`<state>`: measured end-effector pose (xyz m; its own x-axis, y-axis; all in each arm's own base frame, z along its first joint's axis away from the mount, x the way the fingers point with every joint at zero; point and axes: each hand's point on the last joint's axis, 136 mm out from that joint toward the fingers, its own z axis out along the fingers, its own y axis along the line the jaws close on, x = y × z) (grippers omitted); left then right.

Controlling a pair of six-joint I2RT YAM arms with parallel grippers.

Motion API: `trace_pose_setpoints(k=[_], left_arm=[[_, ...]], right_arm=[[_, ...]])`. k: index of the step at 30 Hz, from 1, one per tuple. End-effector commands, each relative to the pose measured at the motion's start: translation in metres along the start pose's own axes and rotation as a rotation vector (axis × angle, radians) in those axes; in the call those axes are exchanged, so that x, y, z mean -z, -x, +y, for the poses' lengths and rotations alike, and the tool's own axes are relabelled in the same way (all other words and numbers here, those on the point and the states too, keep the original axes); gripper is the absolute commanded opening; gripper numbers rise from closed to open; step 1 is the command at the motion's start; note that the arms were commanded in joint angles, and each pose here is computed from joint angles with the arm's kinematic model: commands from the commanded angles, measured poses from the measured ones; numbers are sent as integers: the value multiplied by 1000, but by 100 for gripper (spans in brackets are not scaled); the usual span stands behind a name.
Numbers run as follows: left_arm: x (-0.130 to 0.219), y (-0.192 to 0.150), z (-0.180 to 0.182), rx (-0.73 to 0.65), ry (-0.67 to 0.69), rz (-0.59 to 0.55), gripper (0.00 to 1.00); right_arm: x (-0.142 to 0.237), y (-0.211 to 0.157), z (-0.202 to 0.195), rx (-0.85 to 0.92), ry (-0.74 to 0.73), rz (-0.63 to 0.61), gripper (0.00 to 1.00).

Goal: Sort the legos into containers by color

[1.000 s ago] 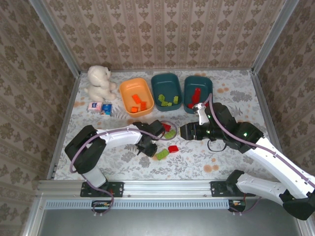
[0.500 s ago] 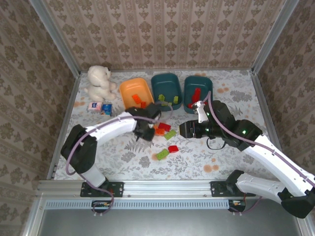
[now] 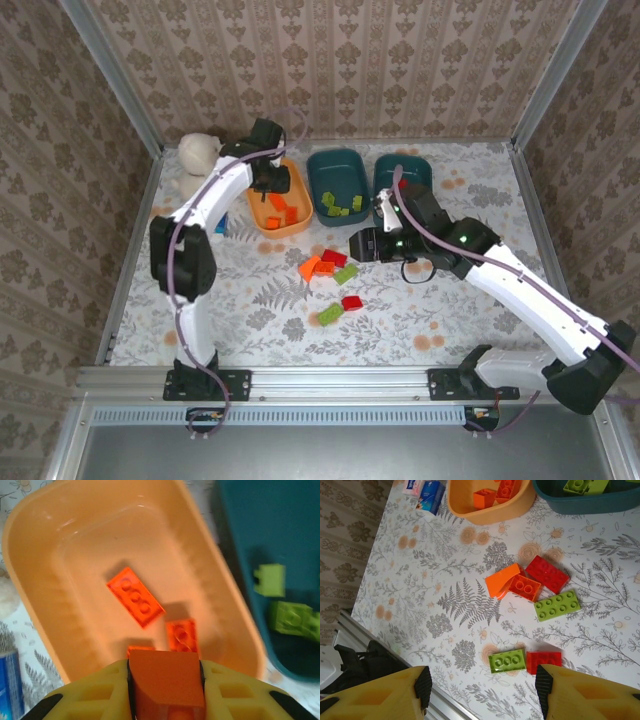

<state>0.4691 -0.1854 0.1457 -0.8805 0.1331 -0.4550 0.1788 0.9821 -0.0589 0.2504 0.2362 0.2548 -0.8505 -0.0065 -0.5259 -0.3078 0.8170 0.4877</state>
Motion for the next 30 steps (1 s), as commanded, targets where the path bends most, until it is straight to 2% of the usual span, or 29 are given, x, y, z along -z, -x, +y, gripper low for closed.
trace_pose_setpoints(k=[1, 4, 13, 18, 25, 30], left_arm=[[-23, -5, 21, -24, 93, 68, 31], [-39, -9, 34, -25, 151, 101, 31], [-71, -23, 35, -37, 185, 160, 36], [-75, -31, 43, -59, 260, 187, 36], [-78, -39, 45, -53, 289, 216, 36], [-82, -43, 45, -55, 295, 241, 40]], right_arm=[[5, 16, 12, 16, 43, -29, 60], [2, 17, 11, 12, 43, -24, 60], [-3, 13, 8, -7, 43, -6, 60], [-2, 11, 5, -8, 39, 2, 60], [0, 12, 3, -12, 41, -2, 60], [1, 11, 3, -14, 41, -3, 60]])
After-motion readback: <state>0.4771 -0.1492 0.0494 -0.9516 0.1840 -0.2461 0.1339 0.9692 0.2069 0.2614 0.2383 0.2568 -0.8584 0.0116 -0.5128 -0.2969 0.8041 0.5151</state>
